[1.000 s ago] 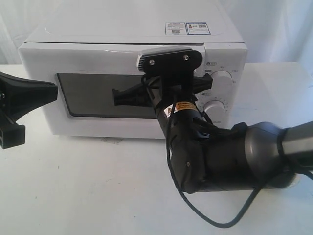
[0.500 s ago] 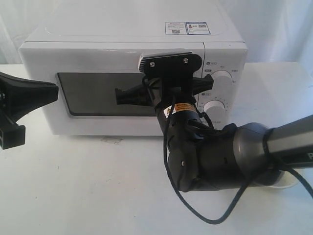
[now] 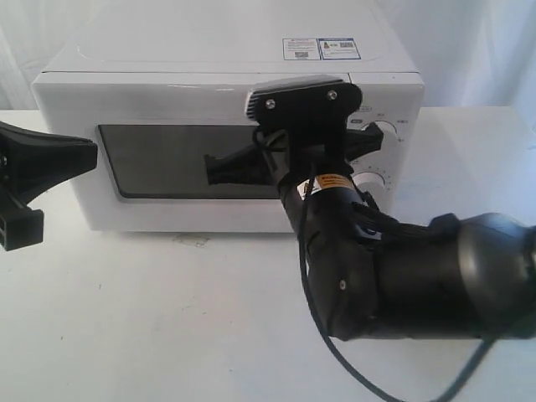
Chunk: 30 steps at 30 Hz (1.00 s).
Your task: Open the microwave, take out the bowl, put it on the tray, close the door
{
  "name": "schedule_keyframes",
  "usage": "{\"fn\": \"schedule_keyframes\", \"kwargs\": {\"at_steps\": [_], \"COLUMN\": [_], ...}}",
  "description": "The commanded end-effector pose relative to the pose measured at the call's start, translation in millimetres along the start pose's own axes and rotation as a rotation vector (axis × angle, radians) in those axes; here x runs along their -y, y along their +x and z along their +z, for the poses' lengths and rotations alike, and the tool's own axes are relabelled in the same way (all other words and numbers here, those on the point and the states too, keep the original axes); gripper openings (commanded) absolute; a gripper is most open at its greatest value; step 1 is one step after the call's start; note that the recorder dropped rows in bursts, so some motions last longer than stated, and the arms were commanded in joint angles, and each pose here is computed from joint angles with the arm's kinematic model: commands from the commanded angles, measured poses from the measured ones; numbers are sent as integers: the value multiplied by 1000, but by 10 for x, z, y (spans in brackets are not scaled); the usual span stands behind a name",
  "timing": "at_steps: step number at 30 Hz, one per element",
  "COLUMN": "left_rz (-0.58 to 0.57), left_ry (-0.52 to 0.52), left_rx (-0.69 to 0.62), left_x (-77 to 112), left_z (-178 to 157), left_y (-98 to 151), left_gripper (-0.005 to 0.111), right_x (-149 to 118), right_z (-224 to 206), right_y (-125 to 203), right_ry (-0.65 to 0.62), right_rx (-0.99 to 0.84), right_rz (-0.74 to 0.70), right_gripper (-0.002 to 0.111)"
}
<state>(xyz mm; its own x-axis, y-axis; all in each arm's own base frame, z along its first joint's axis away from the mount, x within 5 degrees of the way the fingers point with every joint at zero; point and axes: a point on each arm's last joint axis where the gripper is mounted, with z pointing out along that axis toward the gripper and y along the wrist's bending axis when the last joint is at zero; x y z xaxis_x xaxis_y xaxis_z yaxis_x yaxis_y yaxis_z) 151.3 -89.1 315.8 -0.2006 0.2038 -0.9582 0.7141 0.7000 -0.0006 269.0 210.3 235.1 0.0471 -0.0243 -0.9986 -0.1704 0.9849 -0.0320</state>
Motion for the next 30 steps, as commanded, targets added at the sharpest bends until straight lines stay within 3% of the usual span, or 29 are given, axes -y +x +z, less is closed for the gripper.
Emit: {"fn": "schedule_keyframes", "kwargs": {"at_steps": [1, 8, 16, 30], "left_rz": [-21, -24, -23, -20], "left_ry": [12, 17, 21, 17], "left_rx": [9, 8, 7, 8], "left_x": [21, 26, 29, 26], "left_z": [-9, -9, -9, -9], "left_y": [5, 6, 7, 6], "left_gripper": [0, 0, 0, 0], "right_x": [-86, -39, 186, 196], "right_z": [-249, -653, -862, -864], "right_y": [-180, -336, -420, -430], "right_ry": [-133, -266, -222, -216], "right_rx": [-48, -71, -87, -85], "right_rz": [-128, -151, -56, -49], "right_gripper": [0, 0, 0, 0]}}
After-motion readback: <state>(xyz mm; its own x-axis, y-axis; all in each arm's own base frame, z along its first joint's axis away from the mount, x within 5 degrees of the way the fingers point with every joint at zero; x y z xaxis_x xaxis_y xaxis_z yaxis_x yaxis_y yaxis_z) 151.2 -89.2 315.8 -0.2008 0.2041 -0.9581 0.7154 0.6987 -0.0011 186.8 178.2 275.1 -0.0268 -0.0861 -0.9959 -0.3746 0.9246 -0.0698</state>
